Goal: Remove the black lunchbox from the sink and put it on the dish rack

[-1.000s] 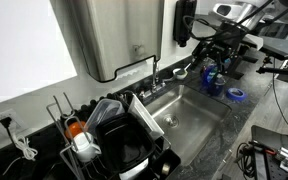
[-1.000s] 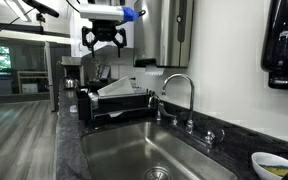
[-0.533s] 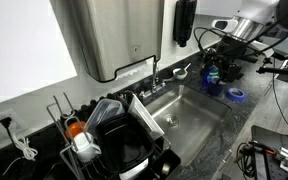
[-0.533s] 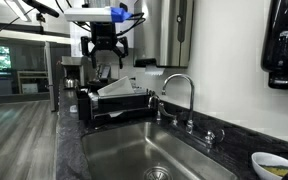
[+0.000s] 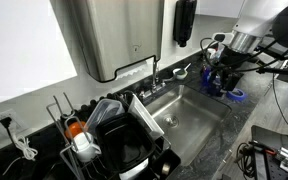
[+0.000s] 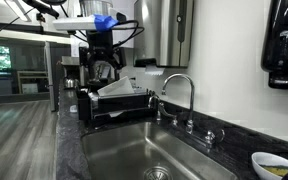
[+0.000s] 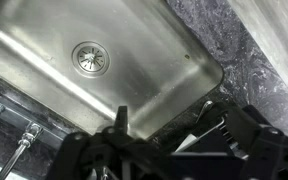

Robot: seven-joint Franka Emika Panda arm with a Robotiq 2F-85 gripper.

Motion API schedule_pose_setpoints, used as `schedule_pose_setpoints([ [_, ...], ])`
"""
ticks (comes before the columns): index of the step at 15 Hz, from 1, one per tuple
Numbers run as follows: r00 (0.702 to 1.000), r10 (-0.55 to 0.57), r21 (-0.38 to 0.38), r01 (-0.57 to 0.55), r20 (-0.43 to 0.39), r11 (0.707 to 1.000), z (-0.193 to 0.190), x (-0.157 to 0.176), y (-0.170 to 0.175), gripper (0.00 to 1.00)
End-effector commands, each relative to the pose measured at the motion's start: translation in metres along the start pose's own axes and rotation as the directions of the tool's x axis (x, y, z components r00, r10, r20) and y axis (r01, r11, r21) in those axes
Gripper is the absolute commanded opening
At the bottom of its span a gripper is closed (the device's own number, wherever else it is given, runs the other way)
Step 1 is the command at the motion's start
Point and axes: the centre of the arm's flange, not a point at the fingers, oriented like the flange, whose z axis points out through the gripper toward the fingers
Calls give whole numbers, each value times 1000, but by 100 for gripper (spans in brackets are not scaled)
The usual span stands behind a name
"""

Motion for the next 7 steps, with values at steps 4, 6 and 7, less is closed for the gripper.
schedule_pose_setpoints([
  [4,999,17,-5,-16,31,1000,9,-6,-2,100],
  [6,999,13,-11,-13,41,1000,11,-7,-3,100],
  [7,999,13,-11,-12,42,1000,12,-8,-3,100],
])
